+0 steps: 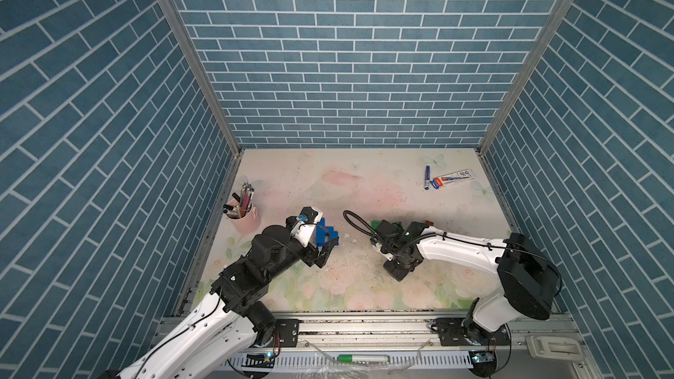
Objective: Assemble the letter h with lego
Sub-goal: Place the lego brick at the center of the board.
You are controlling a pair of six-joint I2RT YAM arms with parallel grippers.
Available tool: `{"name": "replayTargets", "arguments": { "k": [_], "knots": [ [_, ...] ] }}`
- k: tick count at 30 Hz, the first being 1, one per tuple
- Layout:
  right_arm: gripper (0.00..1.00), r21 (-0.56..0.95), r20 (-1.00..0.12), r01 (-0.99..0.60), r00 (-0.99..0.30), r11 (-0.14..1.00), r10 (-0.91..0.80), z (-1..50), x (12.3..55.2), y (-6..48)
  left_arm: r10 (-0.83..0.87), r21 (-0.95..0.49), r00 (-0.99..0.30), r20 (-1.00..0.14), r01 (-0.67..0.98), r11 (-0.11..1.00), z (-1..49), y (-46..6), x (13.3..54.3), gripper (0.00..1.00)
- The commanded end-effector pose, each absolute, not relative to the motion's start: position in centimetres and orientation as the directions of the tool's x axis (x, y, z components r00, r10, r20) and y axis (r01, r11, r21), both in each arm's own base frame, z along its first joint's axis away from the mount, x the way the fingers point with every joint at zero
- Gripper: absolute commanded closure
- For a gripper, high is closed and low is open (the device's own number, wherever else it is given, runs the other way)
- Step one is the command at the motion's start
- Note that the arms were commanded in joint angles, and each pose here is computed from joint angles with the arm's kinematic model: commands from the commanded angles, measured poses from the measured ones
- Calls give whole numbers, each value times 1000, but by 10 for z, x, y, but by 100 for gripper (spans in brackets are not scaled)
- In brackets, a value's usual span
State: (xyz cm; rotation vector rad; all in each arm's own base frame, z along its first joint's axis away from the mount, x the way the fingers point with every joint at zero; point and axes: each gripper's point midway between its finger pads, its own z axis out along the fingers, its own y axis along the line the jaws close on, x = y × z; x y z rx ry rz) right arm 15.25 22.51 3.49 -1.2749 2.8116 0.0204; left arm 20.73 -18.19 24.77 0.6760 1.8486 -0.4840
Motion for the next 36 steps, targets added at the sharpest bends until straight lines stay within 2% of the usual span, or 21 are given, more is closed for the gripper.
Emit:
{"name": "replayTargets", "arguments": {
  "k": [1,6,11,14,17,18,19,20,21,23,27,29,32,36],
  "knots": [
    [98,-45,-55,-722,-688,690,-724,25,157,228,225,-13,-276,-934,657,754,250,-182,206,1],
    [88,-56,-26,-734,-677,677,-736,12,157,228,229,-5,-277,-933,647,762,249,-180,207,1],
    [70,-65,-22,-741,-668,668,-744,9,159,229,231,-6,-285,-930,642,767,247,-179,208,1],
    [62,-76,-45,-737,-670,671,-741,19,161,229,234,-8,-292,-928,641,767,247,-179,208,1],
    [50,-56,-118,-735,-668,676,-735,37,164,234,249,-2,-281,-927,666,746,247,-183,204,1],
    [40,-54,-141,-733,-667,678,-732,43,164,234,259,5,-274,-926,678,735,246,-185,202,1],
    [21,-56,-175,-725,-669,686,-722,51,167,234,276,16,-265,-924,693,721,245,-186,199,1],
    [8,-46,-207,-722,-670,691,-713,60,167,234,306,33,-250,-919,724,689,243,-192,193,1],
    [3,-29,-233,-721,-668,692,-706,68,165,235,341,48,-237,-910,756,652,239,-198,185,1],
    [3,14,-305,-718,-666,696,-681,88,162,236,469,109,-191,-863,835,540,222,-213,167,1],
    [2,52,-447,-668,-681,742,-581,130,163,223,667,287,-18,-745,894,345,204,-229,148,1],
    [2,84,-519,-622,-694,778,-499,152,165,210,733,342,100,-673,920,189,187,-242,136,1],
    [2,146,-621,-568,-690,810,-372,183,165,189,800,394,259,-542,919,-31,160,-262,123,1],
    [1,217,-697,-556,-664,802,-272,205,155,172,815,420,386,-432,886,-197,145,-293,131,1]
  ]
}}
